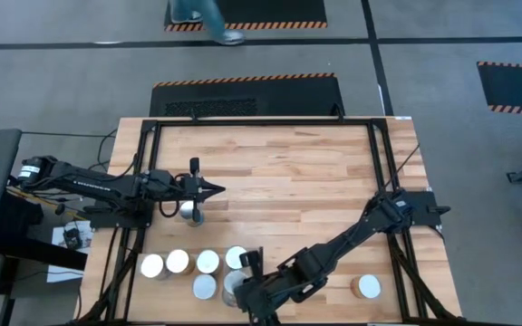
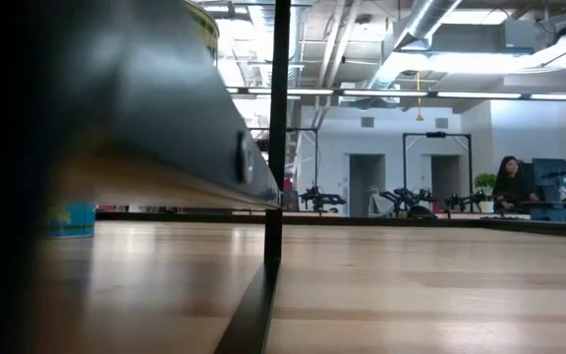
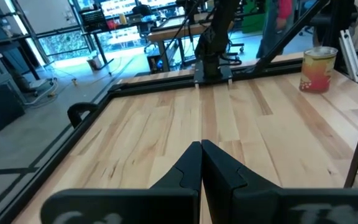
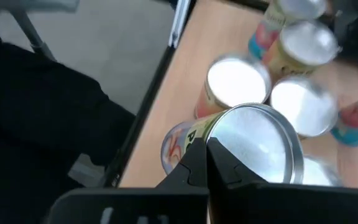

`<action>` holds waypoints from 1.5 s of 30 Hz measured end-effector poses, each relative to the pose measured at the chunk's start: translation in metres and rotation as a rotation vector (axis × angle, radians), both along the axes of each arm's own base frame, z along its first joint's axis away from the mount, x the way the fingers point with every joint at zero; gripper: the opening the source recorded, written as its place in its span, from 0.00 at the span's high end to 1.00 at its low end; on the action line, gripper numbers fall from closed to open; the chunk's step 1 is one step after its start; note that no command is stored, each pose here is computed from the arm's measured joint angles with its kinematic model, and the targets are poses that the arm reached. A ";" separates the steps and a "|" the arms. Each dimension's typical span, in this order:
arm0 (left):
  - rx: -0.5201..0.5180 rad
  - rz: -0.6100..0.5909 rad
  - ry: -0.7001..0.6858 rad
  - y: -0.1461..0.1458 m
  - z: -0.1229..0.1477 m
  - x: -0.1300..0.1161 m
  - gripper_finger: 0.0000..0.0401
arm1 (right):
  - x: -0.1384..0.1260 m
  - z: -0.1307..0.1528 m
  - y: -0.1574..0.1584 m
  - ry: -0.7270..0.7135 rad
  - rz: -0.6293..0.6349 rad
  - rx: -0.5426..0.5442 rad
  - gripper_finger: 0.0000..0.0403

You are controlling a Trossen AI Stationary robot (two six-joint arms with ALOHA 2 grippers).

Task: Pick and place cans onto a shelf
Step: Put the top canned peaches on the shelf

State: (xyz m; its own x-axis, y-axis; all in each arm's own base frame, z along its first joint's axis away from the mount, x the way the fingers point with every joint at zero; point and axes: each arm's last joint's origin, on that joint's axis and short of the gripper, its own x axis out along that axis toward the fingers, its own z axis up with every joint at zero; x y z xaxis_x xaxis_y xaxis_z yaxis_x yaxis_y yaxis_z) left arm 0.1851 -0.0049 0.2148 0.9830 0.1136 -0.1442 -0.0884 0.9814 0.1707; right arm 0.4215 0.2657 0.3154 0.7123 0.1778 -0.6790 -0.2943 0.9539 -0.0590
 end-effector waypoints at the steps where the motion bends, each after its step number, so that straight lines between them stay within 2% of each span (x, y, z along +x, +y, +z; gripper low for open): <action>1: 0.000 0.000 0.001 0.000 0.000 0.000 1.00 | 0.002 -0.004 0.001 0.013 0.006 -0.002 0.99; 5: 0.000 0.000 0.001 0.000 0.000 0.000 1.00 | 0.009 -0.025 0.004 0.057 0.038 -0.023 0.99; 23: 0.003 0.007 0.035 0.000 -0.003 -0.001 1.00 | 0.016 -0.024 -0.007 0.066 0.042 0.006 0.99; 29: 0.005 0.016 0.046 0.000 -0.004 -0.001 1.00 | 0.025 -0.045 -0.006 0.111 0.060 0.003 0.99; 35: 0.007 0.032 0.052 0.001 -0.005 -0.001 1.00 | 0.027 -0.046 -0.008 0.117 0.065 0.022 0.98; 39: 0.006 0.032 0.052 0.001 -0.005 -0.001 1.00 | 0.026 -0.046 -0.008 0.120 0.067 0.026 0.93; 45: 0.008 0.031 0.053 0.001 -0.005 -0.001 1.00 | 0.026 -0.046 -0.007 0.125 0.068 0.037 0.79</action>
State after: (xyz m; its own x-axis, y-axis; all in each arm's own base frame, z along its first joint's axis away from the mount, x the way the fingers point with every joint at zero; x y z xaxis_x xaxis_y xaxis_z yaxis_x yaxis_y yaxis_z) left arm 0.1841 -0.0040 0.2097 0.9699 0.1455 -0.1950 -0.1097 0.9769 0.1834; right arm 0.4479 0.2585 0.2693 0.6080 0.2489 -0.7539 -0.3611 0.9324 0.0167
